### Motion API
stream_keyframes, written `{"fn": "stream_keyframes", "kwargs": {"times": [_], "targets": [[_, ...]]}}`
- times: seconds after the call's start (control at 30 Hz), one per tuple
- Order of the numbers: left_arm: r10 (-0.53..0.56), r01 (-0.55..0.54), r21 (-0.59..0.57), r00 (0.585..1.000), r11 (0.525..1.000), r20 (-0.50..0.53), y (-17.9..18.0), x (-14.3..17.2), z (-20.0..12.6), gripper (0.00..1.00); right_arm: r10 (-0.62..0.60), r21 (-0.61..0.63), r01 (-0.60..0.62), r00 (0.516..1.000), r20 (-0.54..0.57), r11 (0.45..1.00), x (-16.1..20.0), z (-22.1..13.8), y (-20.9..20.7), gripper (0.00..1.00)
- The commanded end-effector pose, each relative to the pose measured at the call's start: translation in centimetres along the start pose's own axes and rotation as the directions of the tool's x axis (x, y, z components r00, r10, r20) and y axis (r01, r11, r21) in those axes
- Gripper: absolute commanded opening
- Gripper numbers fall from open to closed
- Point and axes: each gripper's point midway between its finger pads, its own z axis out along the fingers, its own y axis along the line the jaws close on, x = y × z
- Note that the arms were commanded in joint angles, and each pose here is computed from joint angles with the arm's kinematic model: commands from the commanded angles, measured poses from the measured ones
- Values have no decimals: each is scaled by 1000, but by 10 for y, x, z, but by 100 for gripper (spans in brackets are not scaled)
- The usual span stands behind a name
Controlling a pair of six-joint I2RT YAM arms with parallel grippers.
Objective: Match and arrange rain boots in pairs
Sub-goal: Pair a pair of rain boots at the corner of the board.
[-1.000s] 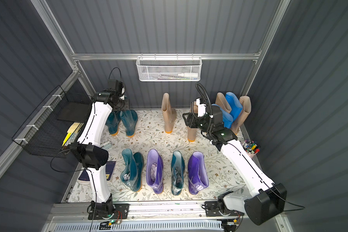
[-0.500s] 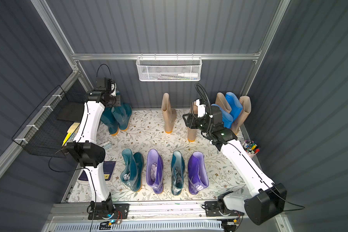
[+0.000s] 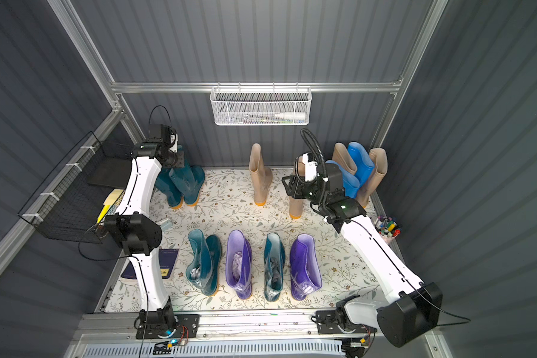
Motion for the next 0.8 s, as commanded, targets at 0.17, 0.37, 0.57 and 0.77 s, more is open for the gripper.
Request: {"fn": "stream_keyframes", "kwargs": {"times": [0.17, 0.37, 0.57, 0.77], "targets": [[22, -21, -10, 994, 1000, 104, 5, -25, -5, 0, 6, -2, -6, 1000, 2, 1000, -2, 0, 1, 63], [44, -44, -3, 995, 999, 94, 3, -22, -2, 0, 9, -1, -9, 1000, -1, 1000, -1, 1, 0, 63], [59, -60, 8, 993, 998, 99, 1, -21, -5, 33, 6, 6, -6, 1000, 3, 1000, -1, -1, -1, 63], [53, -56, 18, 991, 998, 125, 1, -28, -16, 46, 8, 7, -8, 1000, 1, 1000, 1, -2, -2, 64]]}}
